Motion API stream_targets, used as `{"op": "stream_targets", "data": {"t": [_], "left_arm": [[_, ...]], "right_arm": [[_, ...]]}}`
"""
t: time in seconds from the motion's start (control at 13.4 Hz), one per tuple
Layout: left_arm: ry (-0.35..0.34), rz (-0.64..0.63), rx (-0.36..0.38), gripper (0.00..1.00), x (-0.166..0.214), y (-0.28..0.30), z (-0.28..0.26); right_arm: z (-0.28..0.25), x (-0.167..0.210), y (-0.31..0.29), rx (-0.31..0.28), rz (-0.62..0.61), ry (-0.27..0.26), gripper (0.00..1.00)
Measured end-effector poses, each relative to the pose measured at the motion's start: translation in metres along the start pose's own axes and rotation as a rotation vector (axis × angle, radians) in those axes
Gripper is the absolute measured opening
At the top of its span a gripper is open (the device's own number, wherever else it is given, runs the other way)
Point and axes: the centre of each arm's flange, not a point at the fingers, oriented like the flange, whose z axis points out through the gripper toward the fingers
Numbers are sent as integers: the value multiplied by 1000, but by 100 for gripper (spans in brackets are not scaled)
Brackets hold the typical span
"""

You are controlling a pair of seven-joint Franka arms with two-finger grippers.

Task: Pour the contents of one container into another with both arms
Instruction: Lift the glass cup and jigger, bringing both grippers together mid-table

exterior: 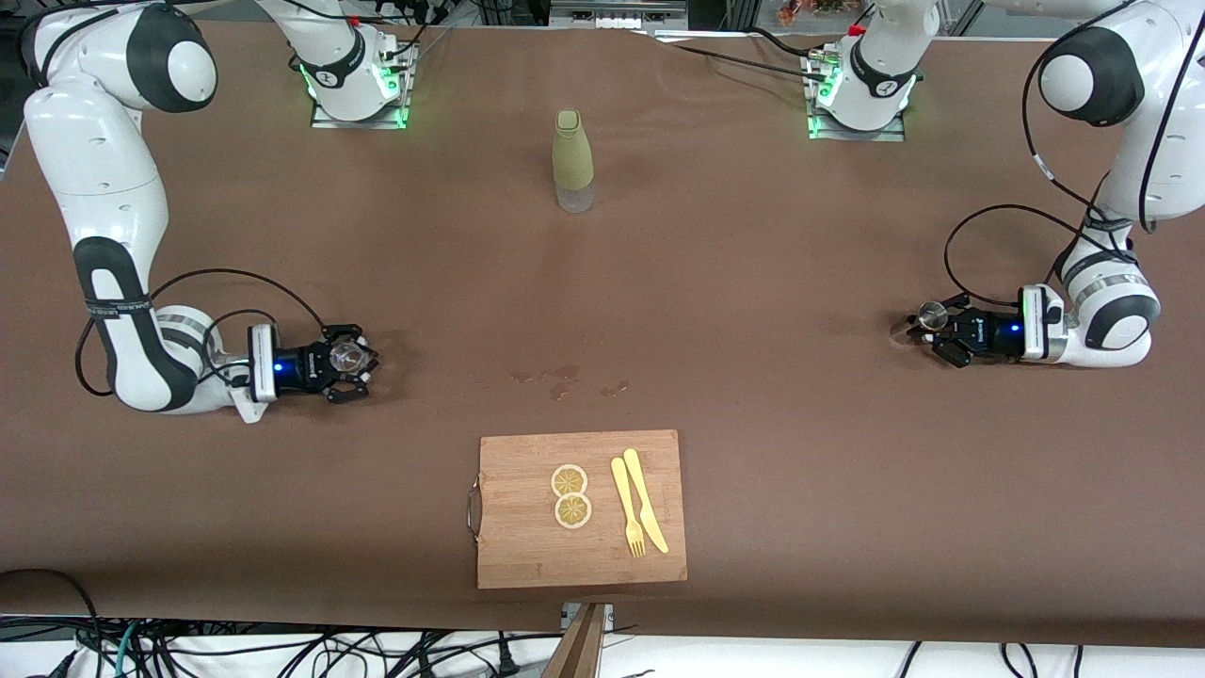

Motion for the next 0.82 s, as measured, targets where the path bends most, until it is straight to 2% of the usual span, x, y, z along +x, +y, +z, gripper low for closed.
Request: {"op": "stream_targets", "data": {"t": [0.22, 0.37, 0.52, 0.67, 0.82], "left_arm": [[0, 1, -1, 21, 0, -1, 1], [-5, -8, -11, 21, 2, -6, 8], [-8, -19, -24, 21, 12, -26, 33], [19, -20, -25, 21, 34, -55, 72], [57, -6, -36, 21, 59, -83, 126]], "right_arm": [[48, 28, 24, 61, -43, 21, 12], [83, 51, 39, 78, -30, 12, 12], [114, 81, 55, 70, -4, -21, 12], [140, 112, 66, 58, 40, -59, 12], [171, 144, 76, 34, 87, -121, 12]]}}
